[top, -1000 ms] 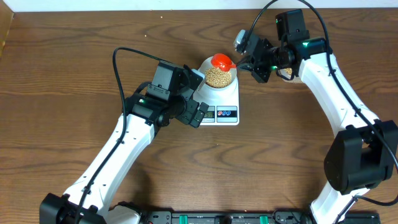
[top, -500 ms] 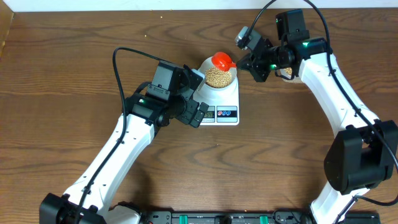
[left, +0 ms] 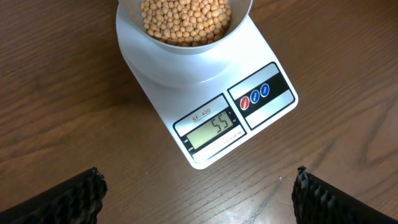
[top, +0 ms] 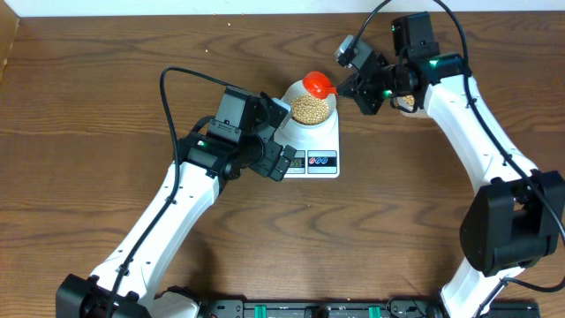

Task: Scoop item into bowl and weigh 50g on scale
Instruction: 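Tip the red scoop further to add more beans into the bowl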

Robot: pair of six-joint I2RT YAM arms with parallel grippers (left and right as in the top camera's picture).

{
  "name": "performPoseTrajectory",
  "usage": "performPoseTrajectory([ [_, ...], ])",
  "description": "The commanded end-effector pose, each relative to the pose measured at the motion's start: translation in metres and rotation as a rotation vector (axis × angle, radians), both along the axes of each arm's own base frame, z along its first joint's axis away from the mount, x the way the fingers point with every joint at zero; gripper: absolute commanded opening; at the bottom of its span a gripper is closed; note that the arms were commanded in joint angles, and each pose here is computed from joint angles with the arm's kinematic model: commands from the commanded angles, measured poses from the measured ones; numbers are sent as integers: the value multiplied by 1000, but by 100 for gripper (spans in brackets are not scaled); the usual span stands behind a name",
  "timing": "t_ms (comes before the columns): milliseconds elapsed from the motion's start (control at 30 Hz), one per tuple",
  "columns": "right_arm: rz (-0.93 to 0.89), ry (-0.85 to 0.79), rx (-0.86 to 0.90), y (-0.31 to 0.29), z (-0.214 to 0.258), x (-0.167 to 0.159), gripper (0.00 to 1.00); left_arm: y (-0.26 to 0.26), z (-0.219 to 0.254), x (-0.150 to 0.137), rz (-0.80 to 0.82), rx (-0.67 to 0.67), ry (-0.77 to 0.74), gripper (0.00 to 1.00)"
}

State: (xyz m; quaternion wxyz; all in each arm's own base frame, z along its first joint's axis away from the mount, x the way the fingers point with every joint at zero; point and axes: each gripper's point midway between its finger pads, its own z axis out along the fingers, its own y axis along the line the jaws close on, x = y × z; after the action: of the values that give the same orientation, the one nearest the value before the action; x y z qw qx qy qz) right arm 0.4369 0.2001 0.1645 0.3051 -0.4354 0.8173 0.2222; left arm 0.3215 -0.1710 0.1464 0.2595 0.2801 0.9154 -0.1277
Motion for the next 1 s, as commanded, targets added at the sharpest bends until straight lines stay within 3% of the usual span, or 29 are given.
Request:
performPoseTrajectory([
  [0,2,-37,-38,5,4,3,1,0,0,-1,-9,-2,2,98],
  [967,10,4,-139,15,-36,4,1,0,0,-1,-9,-2,2,98],
])
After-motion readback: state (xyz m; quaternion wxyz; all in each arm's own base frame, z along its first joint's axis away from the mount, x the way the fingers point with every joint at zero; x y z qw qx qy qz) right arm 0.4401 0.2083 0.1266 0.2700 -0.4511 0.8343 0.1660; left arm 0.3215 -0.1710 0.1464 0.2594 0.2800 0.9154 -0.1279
